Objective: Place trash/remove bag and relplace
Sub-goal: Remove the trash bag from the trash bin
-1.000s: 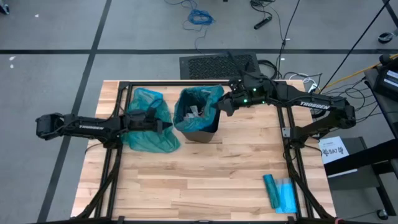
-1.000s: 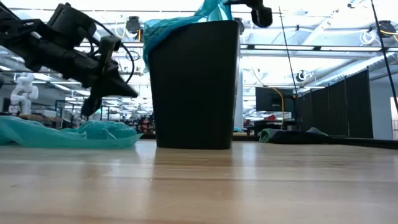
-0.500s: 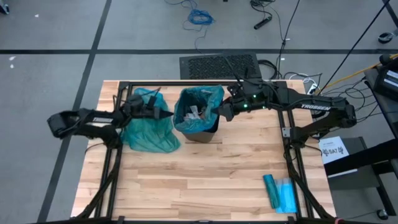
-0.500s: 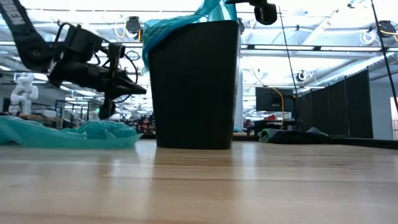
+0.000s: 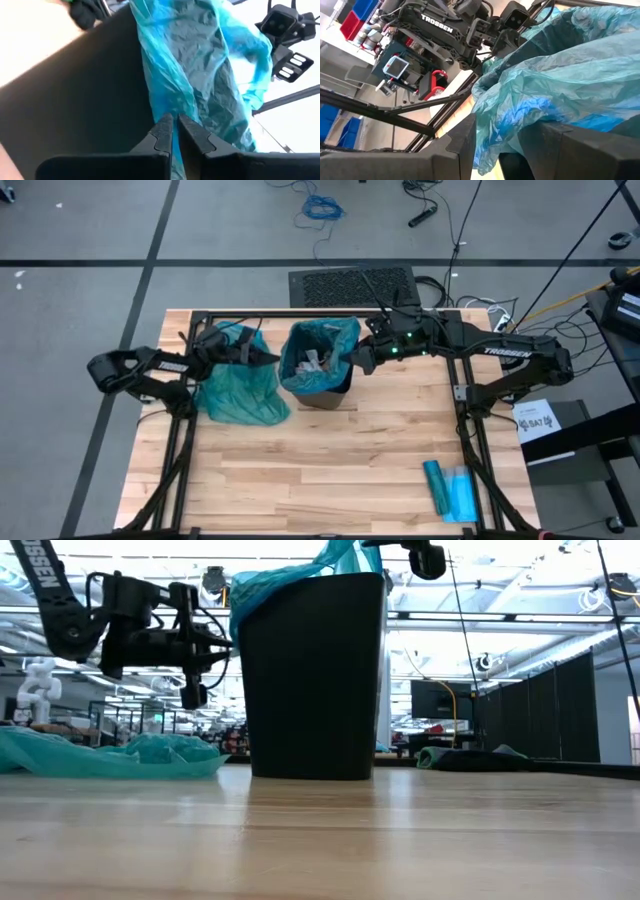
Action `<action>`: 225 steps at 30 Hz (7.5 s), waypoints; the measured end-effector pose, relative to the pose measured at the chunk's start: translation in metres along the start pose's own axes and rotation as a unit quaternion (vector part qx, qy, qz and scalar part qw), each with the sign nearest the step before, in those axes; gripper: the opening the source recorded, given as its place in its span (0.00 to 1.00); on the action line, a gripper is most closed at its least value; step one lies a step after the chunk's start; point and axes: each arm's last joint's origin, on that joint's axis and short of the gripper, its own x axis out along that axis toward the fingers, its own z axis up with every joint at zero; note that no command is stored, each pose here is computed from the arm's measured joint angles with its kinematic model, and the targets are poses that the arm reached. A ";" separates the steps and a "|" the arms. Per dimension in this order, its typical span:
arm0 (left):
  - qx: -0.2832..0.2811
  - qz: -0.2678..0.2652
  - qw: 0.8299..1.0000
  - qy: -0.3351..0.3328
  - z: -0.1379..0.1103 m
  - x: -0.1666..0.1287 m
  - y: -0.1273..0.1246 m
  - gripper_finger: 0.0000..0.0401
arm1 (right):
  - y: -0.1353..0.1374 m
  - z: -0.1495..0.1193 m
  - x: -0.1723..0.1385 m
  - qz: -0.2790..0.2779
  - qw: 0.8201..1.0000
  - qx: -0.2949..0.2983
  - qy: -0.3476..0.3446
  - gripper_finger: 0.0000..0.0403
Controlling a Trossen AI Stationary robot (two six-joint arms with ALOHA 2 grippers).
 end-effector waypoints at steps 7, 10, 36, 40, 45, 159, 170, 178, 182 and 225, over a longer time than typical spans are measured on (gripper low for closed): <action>0.031 0.022 0.999 -0.025 0.001 0.000 0.003 0.07 | 0.000 0.000 0.000 -0.002 1.000 0.000 -0.003 0.32; 0.028 0.029 0.999 -0.036 0.001 0.000 0.004 0.07 | 0.000 0.000 0.000 -0.002 1.000 -0.001 -0.003 0.32; -0.072 0.064 0.994 -0.058 -0.001 0.001 0.011 0.36 | 0.000 0.000 0.000 -0.003 1.000 0.000 -0.003 0.32; -0.081 0.060 0.994 -0.033 -0.005 0.003 0.011 0.36 | 0.000 0.000 0.000 -0.003 1.000 -0.001 -0.003 0.32; -0.076 0.045 0.996 -0.011 -0.009 0.007 0.007 0.36 | 0.000 0.000 0.000 -0.003 1.000 -0.003 -0.003 0.32; -0.046 -0.156 0.986 -0.035 0.030 0.014 -0.064 0.00 | 0.016 -0.001 0.023 0.043 0.997 -0.038 -0.053 0.32; 0.024 -0.250 0.968 -0.004 0.059 0.041 -0.133 0.00 | 0.026 0.009 0.020 0.094 0.987 -0.064 -0.112 0.32; 0.031 -0.183 0.981 0.055 0.059 0.068 -0.142 0.00 | 0.024 0.010 0.022 0.076 0.988 -0.051 -0.126 0.32; 0.027 -0.150 0.985 0.076 0.051 0.075 -0.135 0.00 | 0.021 0.007 0.028 0.064 0.990 -0.050 -0.113 0.32; 0.042 -0.083 0.993 0.069 0.034 0.088 -0.125 0.28 | -0.005 -0.018 0.037 -0.034 0.992 -0.117 0.042 0.32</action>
